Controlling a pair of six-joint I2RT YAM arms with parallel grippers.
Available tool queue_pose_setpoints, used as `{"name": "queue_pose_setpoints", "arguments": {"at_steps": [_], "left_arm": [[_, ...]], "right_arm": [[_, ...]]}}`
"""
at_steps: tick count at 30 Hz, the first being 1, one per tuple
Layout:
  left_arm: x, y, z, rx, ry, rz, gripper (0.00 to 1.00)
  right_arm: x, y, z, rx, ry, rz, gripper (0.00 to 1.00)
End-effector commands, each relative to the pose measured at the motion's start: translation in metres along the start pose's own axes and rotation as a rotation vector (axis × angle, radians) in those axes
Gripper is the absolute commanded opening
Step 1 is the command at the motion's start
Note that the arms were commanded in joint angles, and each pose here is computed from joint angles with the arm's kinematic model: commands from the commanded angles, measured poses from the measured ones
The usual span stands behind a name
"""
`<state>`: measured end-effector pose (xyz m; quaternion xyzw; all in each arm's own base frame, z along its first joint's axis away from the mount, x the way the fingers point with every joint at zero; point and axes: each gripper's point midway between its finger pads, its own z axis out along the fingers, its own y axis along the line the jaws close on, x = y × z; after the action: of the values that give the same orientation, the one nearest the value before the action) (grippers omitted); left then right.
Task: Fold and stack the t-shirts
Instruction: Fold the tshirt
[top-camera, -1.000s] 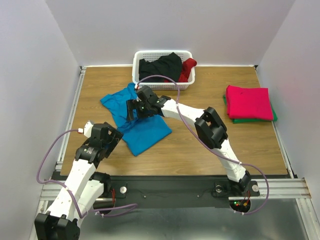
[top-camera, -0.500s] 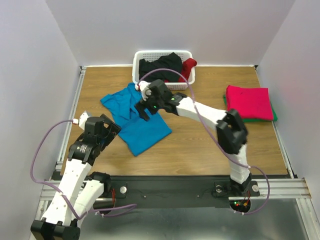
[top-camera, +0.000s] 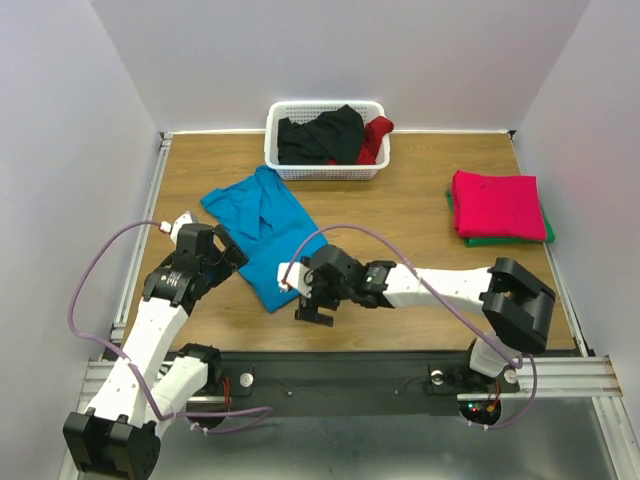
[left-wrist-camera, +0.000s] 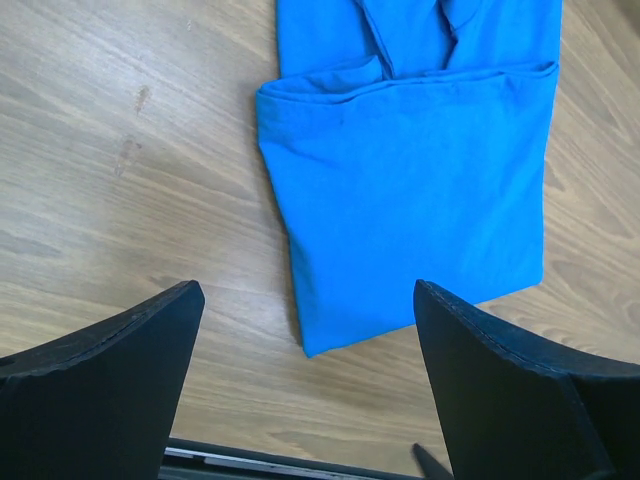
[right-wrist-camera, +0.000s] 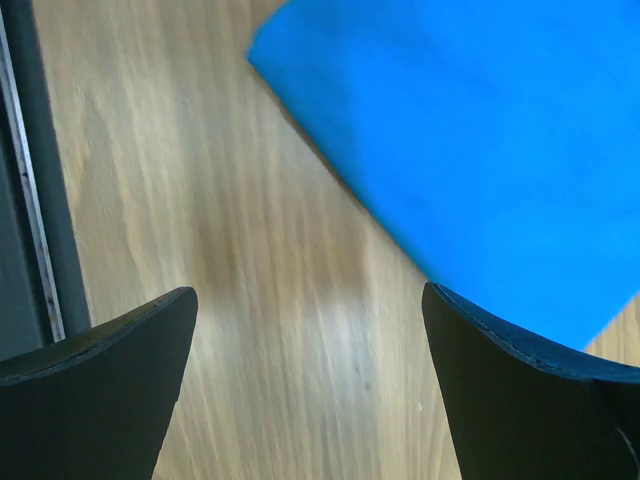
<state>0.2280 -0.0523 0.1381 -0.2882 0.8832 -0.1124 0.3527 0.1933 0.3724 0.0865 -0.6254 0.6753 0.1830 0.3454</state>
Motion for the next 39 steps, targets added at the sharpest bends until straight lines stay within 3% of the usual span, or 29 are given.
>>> {"name": "queue_pose_setpoints", "arguments": {"at_steps": [1, 7, 9, 12, 15, 19, 21, 24, 25, 27, 28, 29, 33, 36, 39], "left_arm": [[-0.019, -0.021, -0.007, 0.074, -0.032, 0.084, 0.98], [-0.038, -0.015, -0.012, 0.006, -0.086, 0.101, 0.99], [-0.047, -0.015, -0.013, -0.004, -0.132, 0.088, 0.98], [-0.05, -0.018, -0.01, 0.004, -0.125, 0.112, 0.98], [-0.051, -0.011, -0.006, -0.033, -0.132, 0.124, 0.98], [-0.048, -0.018, -0.005, 0.009, -0.117, 0.125, 0.98], [-0.05, -0.019, -0.005, 0.017, -0.132, 0.114, 0.98], [-0.048, -0.019, -0.004, 0.02, -0.122, 0.121, 0.98], [-0.047, -0.018, -0.003, 0.019, -0.118, 0.124, 0.98], [-0.045, -0.02, -0.002, 0.027, -0.114, 0.126, 0.98], [-0.045, -0.02, -0.001, 0.033, -0.111, 0.134, 0.98], [-0.045, -0.023, -0.001, 0.044, -0.111, 0.138, 0.98], [-0.04, -0.027, 0.0, 0.075, -0.086, 0.158, 0.98], [-0.039, -0.029, 0.002, 0.09, -0.075, 0.168, 0.98], [-0.04, -0.028, 0.003, 0.088, -0.074, 0.168, 0.98]], "right_arm": [[-0.036, -0.021, 0.01, 0.136, -0.061, -0.153, 1.0], [-0.023, -0.033, 0.053, 0.227, 0.11, -0.357, 1.0], [-0.037, -0.045, 0.057, 0.274, 0.107, -0.358, 1.0], [-0.025, -0.032, 0.069, 0.208, 0.121, -0.345, 0.98], [0.0, -0.036, 0.057, 0.281, 0.184, -0.264, 0.94], [-0.012, -0.027, 0.033, 0.31, 0.065, 0.005, 0.95], [-0.033, -0.024, 0.011, 0.312, -0.036, 0.126, 1.0], [-0.041, -0.032, -0.012, 0.414, -0.148, 0.42, 1.0], [-0.043, -0.056, -0.039, 0.577, -0.202, 0.529, 1.0], [-0.035, -0.064, -0.054, 0.677, -0.306, 0.838, 1.0], [-0.042, -0.064, -0.071, 0.671, -0.418, 1.074, 1.0], [-0.041, -0.058, -0.072, 0.628, -0.446, 1.169, 1.0], [-0.032, -0.05, -0.072, 0.581, -0.514, 1.423, 1.0], [-0.033, -0.042, -0.053, 0.536, -0.479, 1.491, 1.0], [-0.023, -0.037, -0.031, 0.482, -0.44, 1.688, 0.99]]}}
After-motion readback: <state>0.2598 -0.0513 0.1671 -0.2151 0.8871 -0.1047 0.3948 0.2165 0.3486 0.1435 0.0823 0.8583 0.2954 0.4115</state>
